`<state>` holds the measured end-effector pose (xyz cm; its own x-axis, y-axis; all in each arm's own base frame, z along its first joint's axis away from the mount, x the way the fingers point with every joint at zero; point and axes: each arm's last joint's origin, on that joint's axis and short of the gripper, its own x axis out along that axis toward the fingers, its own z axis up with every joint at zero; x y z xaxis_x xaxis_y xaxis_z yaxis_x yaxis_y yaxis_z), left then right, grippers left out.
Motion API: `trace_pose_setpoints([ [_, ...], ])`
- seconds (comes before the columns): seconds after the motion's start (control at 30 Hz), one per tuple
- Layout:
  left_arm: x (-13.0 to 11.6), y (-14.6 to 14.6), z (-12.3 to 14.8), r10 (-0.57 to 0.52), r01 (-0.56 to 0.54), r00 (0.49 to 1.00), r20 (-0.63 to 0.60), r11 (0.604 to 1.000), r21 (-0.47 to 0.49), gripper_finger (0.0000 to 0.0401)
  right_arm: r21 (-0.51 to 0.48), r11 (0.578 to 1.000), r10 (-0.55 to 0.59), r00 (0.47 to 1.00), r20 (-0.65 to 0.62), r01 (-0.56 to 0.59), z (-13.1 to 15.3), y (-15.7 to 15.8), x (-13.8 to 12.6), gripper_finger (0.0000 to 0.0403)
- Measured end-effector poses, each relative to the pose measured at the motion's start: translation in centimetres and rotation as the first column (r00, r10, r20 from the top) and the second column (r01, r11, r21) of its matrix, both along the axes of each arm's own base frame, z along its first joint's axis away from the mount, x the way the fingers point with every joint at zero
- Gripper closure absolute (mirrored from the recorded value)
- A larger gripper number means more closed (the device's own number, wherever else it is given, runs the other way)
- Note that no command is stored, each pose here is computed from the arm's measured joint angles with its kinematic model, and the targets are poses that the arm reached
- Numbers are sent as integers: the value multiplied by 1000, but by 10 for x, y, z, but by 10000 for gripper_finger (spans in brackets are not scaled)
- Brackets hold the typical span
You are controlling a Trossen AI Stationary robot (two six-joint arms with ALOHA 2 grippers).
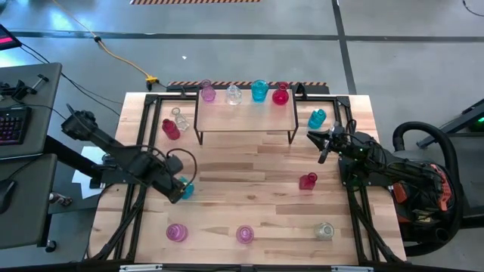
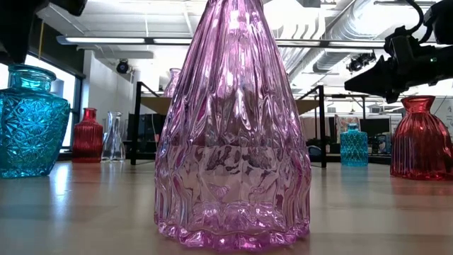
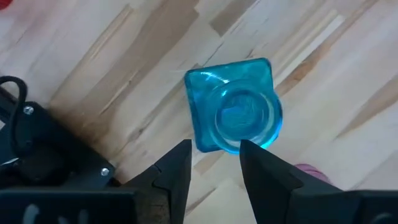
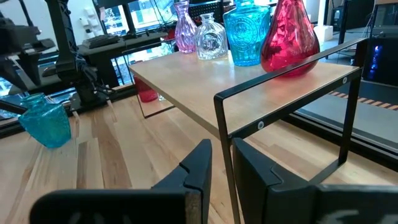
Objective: Sort vases onto shelf
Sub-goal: Put the bottom blue vase on the shelf aligned with the other blue vase
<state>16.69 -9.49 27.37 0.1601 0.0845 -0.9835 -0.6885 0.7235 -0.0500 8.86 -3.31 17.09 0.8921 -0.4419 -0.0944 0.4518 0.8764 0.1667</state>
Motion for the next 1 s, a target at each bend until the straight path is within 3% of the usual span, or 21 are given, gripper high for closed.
trace_pose_setpoints([
  [0.63, 8, 8, -28, -38, 38, 999, 23, 999, 3, 275, 0, 1000, 0, 1000, 0, 0, 0, 0, 0, 355],
  [1.0, 12, 16, -28, 7, -7, 1000, 21, 1000, -3, 379, 0, 1000, 0, 1000, 0, 0, 0, 0, 0, 355],
])
